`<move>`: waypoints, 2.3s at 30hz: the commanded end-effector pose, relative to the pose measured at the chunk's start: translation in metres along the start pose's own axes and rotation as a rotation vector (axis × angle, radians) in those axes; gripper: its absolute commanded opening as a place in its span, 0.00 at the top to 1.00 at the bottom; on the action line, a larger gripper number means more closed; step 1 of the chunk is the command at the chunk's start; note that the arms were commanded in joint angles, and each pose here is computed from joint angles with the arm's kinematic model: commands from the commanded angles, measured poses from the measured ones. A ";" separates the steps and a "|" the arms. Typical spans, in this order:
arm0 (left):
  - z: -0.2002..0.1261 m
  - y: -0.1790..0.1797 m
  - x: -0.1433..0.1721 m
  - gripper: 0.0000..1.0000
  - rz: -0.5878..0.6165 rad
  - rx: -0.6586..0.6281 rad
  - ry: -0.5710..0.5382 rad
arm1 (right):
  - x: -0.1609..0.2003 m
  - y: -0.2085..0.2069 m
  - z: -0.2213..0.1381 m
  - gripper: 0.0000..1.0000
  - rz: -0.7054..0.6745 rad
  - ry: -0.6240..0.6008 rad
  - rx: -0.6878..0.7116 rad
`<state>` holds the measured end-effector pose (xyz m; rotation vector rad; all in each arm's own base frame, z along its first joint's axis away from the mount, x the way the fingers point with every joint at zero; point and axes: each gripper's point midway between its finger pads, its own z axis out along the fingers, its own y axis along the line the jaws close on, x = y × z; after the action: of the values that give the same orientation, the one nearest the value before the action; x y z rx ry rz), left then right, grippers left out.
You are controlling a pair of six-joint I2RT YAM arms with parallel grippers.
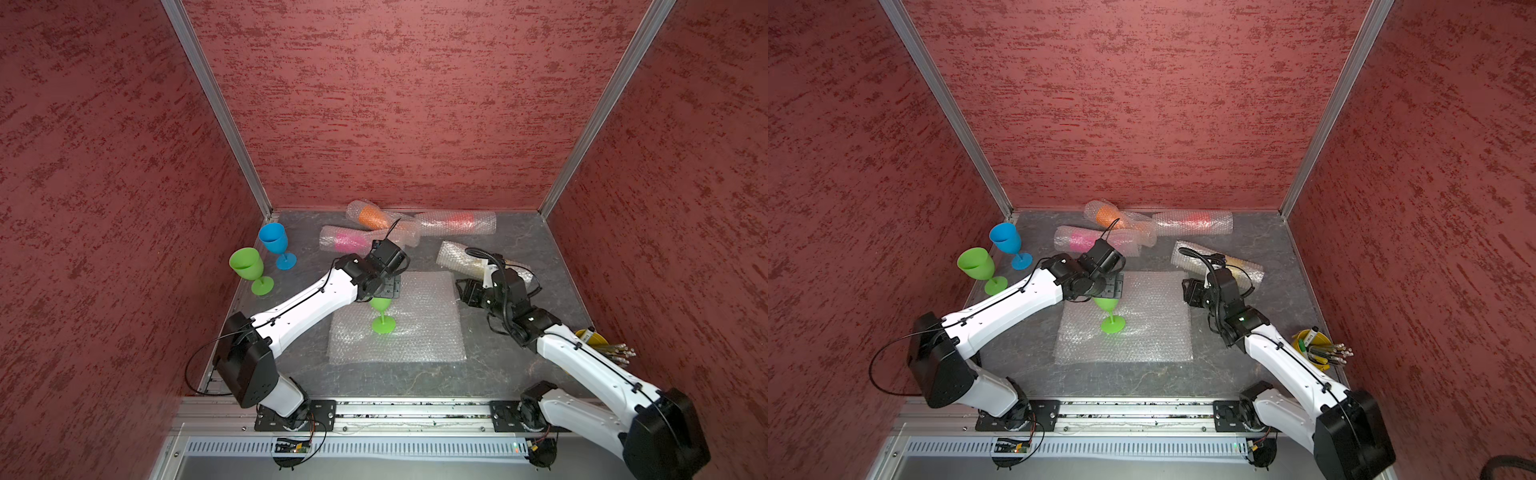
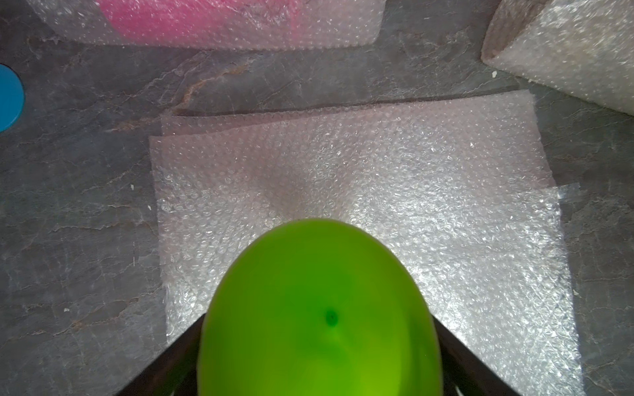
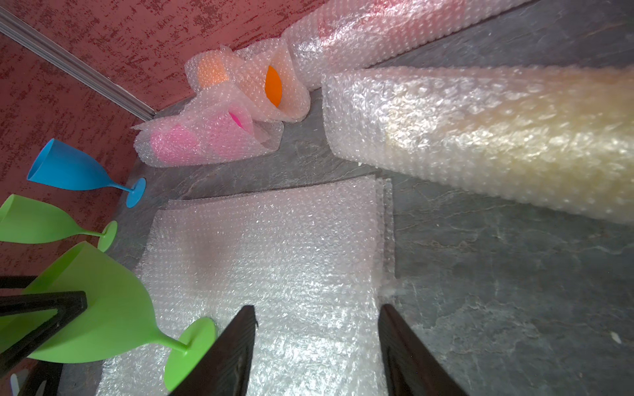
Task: Unpack wine glasses from bubble wrap
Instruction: Pick up the wine glass from the bubble wrap, then place the wine glass at the center of the board.
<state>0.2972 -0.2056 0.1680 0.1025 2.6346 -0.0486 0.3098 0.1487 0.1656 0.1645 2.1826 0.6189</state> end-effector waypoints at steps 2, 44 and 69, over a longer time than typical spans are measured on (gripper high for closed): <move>-0.003 -0.001 0.006 0.11 -0.013 0.015 0.007 | -0.017 0.004 -0.010 0.41 -0.003 -0.054 0.008; 0.005 0.248 -0.192 0.20 -0.491 -0.429 -0.518 | -0.026 0.024 0.043 0.40 -0.045 -0.017 -0.046; 0.098 0.301 -0.206 0.03 -0.543 -0.528 -0.407 | -0.017 0.012 0.052 0.40 -0.069 0.007 -0.002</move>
<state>0.5432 0.0732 0.1691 -0.7135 2.1386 0.3841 0.3510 0.1729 0.1468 0.0904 2.2192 0.5981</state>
